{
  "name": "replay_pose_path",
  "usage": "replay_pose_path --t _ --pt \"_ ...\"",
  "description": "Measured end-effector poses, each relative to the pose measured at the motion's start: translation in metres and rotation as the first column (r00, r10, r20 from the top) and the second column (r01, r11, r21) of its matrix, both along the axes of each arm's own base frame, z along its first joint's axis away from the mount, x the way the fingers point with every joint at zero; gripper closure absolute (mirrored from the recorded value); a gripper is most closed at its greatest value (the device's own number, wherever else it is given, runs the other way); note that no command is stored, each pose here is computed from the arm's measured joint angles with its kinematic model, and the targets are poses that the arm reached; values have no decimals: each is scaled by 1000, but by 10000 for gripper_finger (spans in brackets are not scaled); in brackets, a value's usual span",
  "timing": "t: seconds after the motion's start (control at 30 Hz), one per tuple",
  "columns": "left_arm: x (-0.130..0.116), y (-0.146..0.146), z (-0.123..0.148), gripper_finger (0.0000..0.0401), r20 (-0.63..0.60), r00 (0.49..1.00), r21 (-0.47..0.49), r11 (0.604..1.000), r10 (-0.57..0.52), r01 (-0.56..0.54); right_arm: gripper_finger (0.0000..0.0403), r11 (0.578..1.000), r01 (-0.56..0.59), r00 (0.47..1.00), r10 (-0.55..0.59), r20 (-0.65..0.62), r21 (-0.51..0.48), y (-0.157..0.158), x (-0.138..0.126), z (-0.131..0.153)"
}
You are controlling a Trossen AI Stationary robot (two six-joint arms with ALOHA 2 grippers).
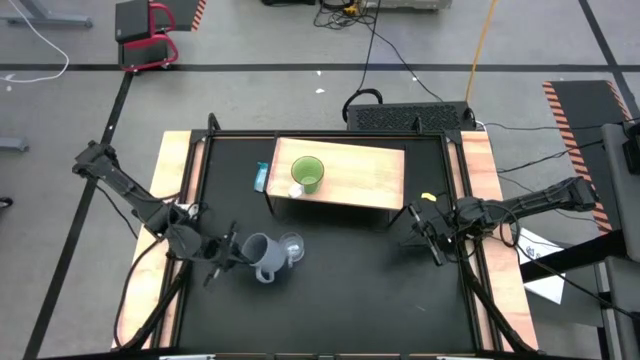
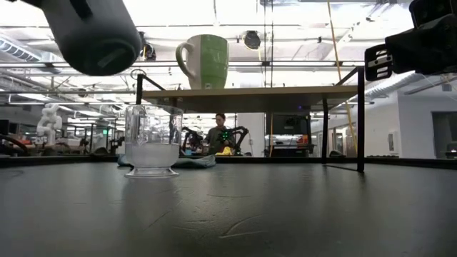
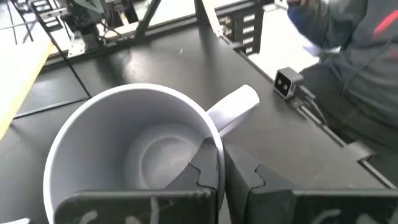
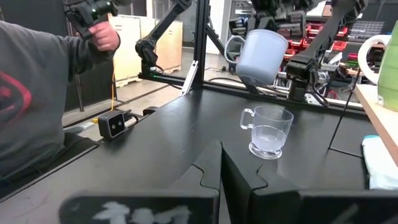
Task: Stack small to large cups/mugs on shelf
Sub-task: Put the gray cup on the shelf
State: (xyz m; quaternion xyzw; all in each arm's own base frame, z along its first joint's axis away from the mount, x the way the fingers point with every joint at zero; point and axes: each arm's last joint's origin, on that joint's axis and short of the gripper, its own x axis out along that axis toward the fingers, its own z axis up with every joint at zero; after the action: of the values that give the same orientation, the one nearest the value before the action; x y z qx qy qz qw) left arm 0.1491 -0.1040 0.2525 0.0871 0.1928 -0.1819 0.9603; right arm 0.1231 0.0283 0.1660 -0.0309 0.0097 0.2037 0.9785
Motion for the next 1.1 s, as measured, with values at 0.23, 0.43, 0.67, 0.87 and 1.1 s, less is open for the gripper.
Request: replay_pose_path --t 0.23,0.43,0.67,0.87,1.1 --pt "-7 5 -28 396 56 998 -37 999 5 -3 403 1000 0 1000 0 -1 0 0 0 0" --pt "-8 6 -34 396 77 997 -41 999 -4 7 403 1000 0 1000 0 -9 12 0 0 0" --pt "-8 6 -35 396 78 997 -20 1000 -11 12 403 1000 1 1000 0 -11 17 0 0 0" --pt "-5 6 -27 396 163 986 -47 998 48 -40 403 1000 0 1000 0 -11 17 0 0 0" --pt "9 14 -12 396 305 931 -141 976 201 -165 403 1000 0 1000 0 -10 15 0 0 0"
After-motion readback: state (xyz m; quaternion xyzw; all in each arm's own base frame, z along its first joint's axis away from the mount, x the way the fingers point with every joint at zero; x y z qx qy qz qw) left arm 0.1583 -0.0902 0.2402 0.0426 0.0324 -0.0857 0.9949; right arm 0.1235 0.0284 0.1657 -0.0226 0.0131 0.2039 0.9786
